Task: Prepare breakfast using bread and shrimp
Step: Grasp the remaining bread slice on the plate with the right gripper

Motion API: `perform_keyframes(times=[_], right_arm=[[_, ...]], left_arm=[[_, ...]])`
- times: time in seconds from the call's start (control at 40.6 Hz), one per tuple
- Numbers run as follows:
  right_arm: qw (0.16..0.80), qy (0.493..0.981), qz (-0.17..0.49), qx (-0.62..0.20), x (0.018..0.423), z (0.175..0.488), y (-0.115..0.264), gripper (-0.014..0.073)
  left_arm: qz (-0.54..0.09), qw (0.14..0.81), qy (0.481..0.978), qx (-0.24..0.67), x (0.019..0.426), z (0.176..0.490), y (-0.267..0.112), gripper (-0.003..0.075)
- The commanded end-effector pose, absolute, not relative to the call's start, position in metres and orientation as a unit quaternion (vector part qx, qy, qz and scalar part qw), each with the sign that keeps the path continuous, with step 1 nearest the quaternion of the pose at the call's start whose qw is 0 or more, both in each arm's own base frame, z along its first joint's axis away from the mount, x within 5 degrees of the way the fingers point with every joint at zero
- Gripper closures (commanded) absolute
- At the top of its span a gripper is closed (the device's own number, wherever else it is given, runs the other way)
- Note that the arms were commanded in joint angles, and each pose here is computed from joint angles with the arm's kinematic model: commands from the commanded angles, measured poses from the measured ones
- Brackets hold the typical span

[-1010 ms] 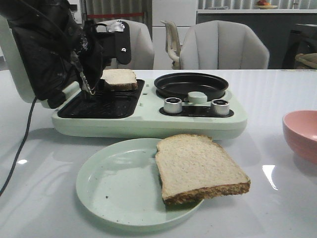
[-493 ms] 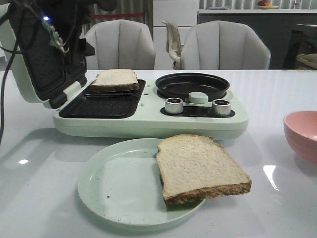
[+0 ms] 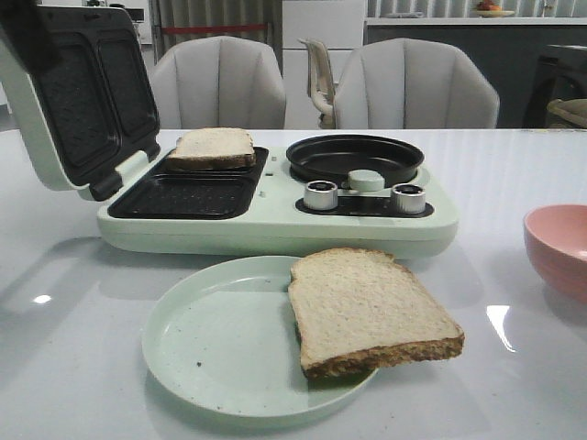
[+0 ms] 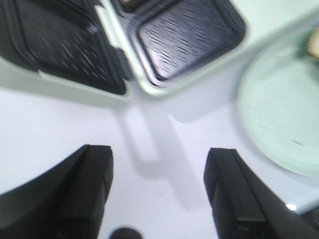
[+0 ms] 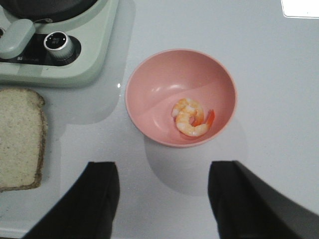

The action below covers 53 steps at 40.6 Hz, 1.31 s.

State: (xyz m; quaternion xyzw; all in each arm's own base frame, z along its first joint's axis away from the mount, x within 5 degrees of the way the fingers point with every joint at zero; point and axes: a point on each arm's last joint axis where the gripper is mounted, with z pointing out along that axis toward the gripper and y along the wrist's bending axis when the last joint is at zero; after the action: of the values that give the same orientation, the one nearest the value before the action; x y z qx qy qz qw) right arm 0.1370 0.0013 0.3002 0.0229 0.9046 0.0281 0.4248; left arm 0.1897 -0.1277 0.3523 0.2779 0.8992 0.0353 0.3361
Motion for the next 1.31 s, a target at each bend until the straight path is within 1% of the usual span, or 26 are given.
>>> perform_keyframes(times=[0.0,0.099,0.172,0.296,0.394,0.567,0.714,0.887,1.01,1.084,1.256,1.281], right_arm=[[0.460,0.884,0.065,0.040,0.142,0.313,0.005,0.0089],[0.425,0.895,0.125,0.059,0.146,0.307,0.014,0.0090],[0.384,0.908,0.160,0.049,0.152,0.298,0.023,0.0090],[0.319,0.922,0.218,0.021,0.171,0.281,0.042,0.0090],[0.273,0.929,0.251,0.011,0.188,0.264,0.057,0.0090],[0.206,0.941,0.269,0.019,0.220,0.226,0.082,0.0090],[0.164,0.952,0.256,0.025,0.248,0.200,0.093,0.0090],[0.129,0.958,0.257,0.026,0.278,0.184,0.102,0.0090],[0.111,0.958,0.263,0.015,0.294,0.180,0.108,0.0096],[0.104,0.958,0.266,0.000,0.299,0.178,0.110,0.0152],[0.109,0.957,0.268,-0.005,0.302,0.181,0.111,0.0398],[0.111,0.957,0.268,-0.006,0.302,0.183,0.111,0.0421]], left_arm=[[-0.035,0.367,0.886,0.280,0.162,0.371,-0.118,0.0265],[-0.073,0.381,0.882,0.269,0.139,0.371,-0.103,0.0265],[-0.091,0.388,0.878,0.264,0.126,0.370,-0.095,0.0265],[-0.108,0.398,0.873,0.259,0.111,0.368,-0.083,0.0265],[-0.112,0.405,0.870,0.257,0.104,0.367,-0.077,0.0265],[-0.115,0.407,0.869,0.256,0.103,0.367,-0.076,0.0265],[-0.114,0.404,0.870,0.257,0.104,0.366,-0.077,0.0265],[-0.114,0.404,0.870,0.257,0.104,0.366,-0.077,0.0265],[-0.114,0.404,0.870,0.257,0.104,0.366,-0.077,0.0265],[-0.114,0.404,0.870,0.257,0.104,0.366,-0.077,0.0265],[-0.113,0.405,0.870,0.257,0.104,0.366,-0.077,0.0265],[-0.113,0.405,0.870,0.257,0.104,0.366,-0.077,0.0265]])
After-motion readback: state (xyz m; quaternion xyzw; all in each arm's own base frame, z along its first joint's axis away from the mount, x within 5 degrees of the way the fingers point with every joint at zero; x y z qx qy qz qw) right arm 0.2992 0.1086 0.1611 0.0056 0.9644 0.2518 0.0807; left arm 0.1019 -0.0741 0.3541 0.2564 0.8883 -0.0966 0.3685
